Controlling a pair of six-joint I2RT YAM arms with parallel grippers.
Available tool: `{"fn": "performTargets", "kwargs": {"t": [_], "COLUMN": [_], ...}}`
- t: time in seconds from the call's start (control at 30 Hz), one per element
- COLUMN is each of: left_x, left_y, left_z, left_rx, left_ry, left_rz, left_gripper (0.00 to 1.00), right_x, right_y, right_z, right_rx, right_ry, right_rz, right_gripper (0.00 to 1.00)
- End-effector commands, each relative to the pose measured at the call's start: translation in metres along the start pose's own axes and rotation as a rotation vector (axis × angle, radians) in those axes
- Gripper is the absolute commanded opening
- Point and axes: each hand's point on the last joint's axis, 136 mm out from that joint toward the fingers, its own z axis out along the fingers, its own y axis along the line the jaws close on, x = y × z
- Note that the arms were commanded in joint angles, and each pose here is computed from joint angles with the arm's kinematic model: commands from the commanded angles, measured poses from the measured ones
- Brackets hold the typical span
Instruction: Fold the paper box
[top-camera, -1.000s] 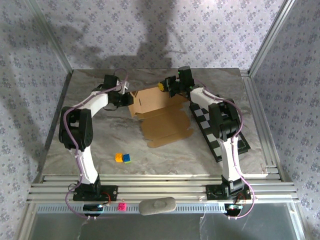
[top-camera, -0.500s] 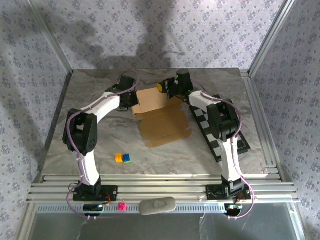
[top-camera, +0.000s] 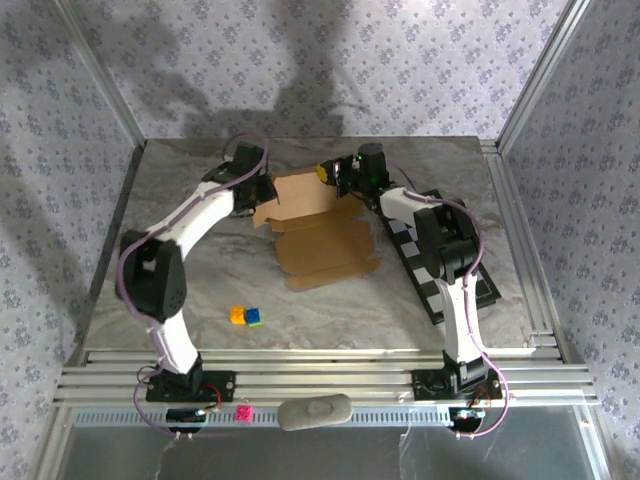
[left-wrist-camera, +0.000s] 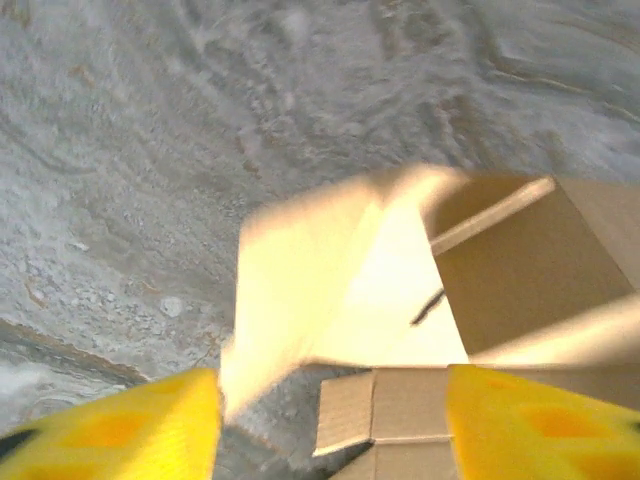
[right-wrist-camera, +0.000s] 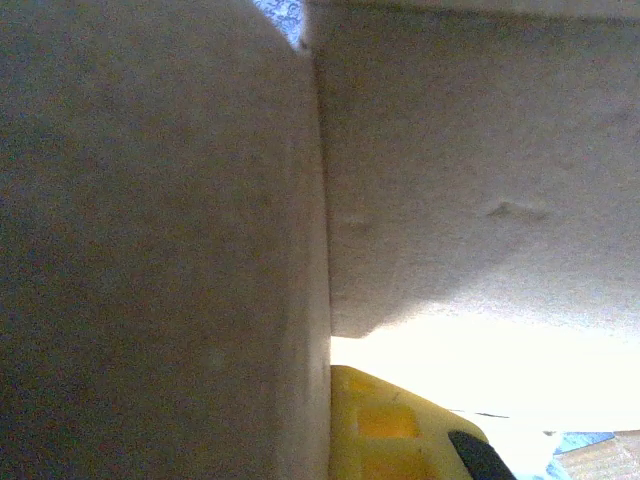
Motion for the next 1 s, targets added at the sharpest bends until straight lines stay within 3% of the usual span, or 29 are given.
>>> {"fn": "performTargets", "kwargs": {"t": [0.0,0.1,0.13,0.27,0.37,0.47,0.57,0.8,0.97], "left_x": [-0.035,-0.042,-0.044,-0.043,-0.039,-0.032,-0.026,0.008,0.038], "left_y": [-0.014,0.024,0.046,0.102,0.110,0.105,0.093,0.036,0.014], "left_z": [-0.071,-0.087,-0.082,-0.048,-0.017,0.014,0.037,0.045,0.050], "left_rx": [0.231,0.233,0.201,0.153,0.144,0.185,0.255,0.421,0.460], "left_ry": [-0.141,-0.166,-0.151,-0.064,-0.012,0.048,0.078,0.120,0.180], "left_rz": [0.039,0.021,-0.018,-0.148,-0.152,-0.139,-0.097,0.176,0.255], "left_gripper": [0.71,0.70,0.65,0.54,0.44,0.35,0.33,0.29,0.29], "right_x": [0.003,0.006,0.008,0.017,0.024,0.032,0.034,0.030,0.026], "right_y": [0.006,0.013,0.016,0.026,0.022,0.013,0.000,-0.007,-0.003], "right_z": [-0.003,-0.005,-0.005,-0.003,-0.002,-0.001,-0.002,-0.005,-0.002], "right_rx": [-0.026,-0.054,-0.070,-0.134,-0.141,-0.128,-0.105,-0.110,-0.124], "right_ry": [0.065,0.096,0.113,0.175,0.228,0.280,0.308,0.318,0.308], "right_rz": [-0.058,-0.105,-0.124,-0.184,-0.218,-0.252,-0.269,-0.276,-0.269], "right_gripper": [0.00,0.00,0.00,0.00,0.00,0.00,0.00,0.00,0.00]}}
